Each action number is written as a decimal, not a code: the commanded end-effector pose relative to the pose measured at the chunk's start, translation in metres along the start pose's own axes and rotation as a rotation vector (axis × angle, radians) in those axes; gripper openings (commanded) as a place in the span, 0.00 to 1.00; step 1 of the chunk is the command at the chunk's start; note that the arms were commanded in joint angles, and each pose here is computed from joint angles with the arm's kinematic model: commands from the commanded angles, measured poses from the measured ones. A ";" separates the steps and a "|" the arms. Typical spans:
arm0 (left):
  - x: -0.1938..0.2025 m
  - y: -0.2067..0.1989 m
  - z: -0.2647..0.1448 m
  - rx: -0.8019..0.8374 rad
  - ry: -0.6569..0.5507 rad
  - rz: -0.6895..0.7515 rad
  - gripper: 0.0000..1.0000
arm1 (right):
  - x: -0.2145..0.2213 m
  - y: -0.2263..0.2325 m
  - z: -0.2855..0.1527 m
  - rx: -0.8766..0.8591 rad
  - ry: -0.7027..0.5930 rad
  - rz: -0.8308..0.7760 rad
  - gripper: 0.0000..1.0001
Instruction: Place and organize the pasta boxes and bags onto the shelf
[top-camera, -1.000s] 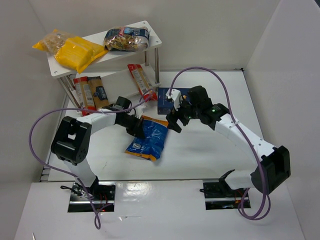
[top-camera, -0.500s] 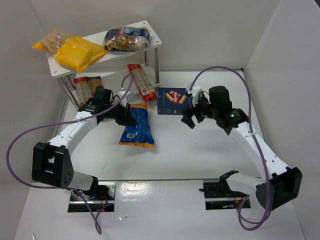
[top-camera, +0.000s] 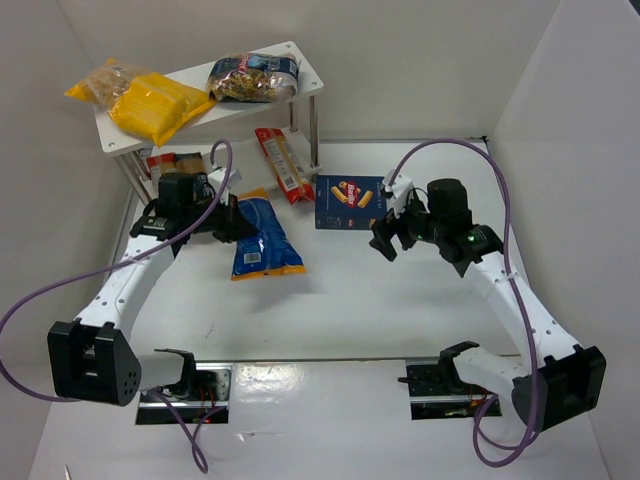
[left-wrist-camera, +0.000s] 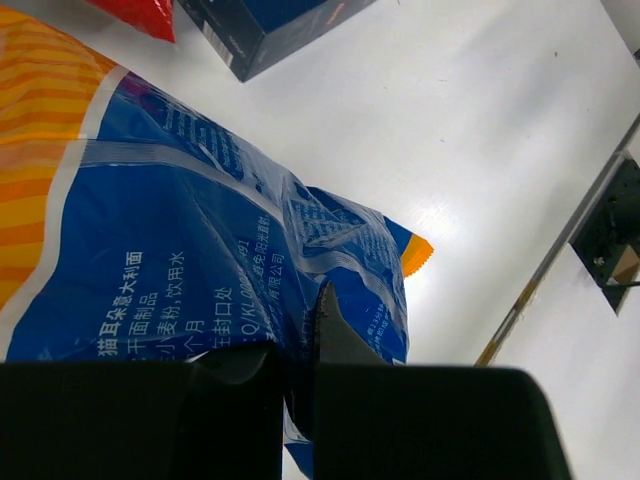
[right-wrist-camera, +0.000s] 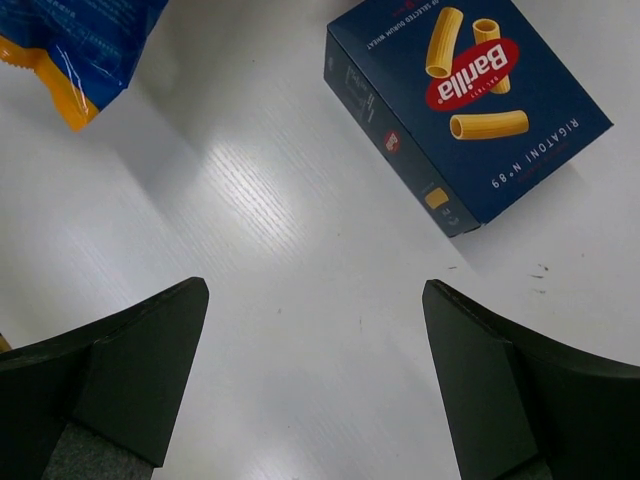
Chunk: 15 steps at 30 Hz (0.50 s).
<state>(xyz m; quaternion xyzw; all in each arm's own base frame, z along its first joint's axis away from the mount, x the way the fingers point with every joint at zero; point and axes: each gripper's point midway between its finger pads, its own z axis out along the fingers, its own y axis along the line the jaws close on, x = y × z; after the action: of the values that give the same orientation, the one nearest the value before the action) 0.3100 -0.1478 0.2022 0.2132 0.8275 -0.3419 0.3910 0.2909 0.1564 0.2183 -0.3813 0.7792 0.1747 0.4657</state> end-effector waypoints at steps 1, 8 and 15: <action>-0.065 -0.010 -0.018 -0.028 -0.200 0.177 0.00 | -0.012 -0.005 -0.003 0.018 -0.061 -0.027 0.96; -0.080 0.033 -0.020 -0.275 -0.231 0.236 0.00 | -0.009 -0.011 -0.007 0.042 -0.068 -0.030 0.96; -0.111 0.056 -0.013 -0.411 -0.262 0.310 0.00 | -0.009 -0.012 -0.008 0.041 -0.070 -0.026 0.96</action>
<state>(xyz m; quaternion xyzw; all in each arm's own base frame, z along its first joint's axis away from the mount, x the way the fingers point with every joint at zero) 0.3581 -0.1063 0.1918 0.1813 0.8578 -0.1703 0.4497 0.2947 0.1454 0.2158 -0.3707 0.7811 0.1654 0.4745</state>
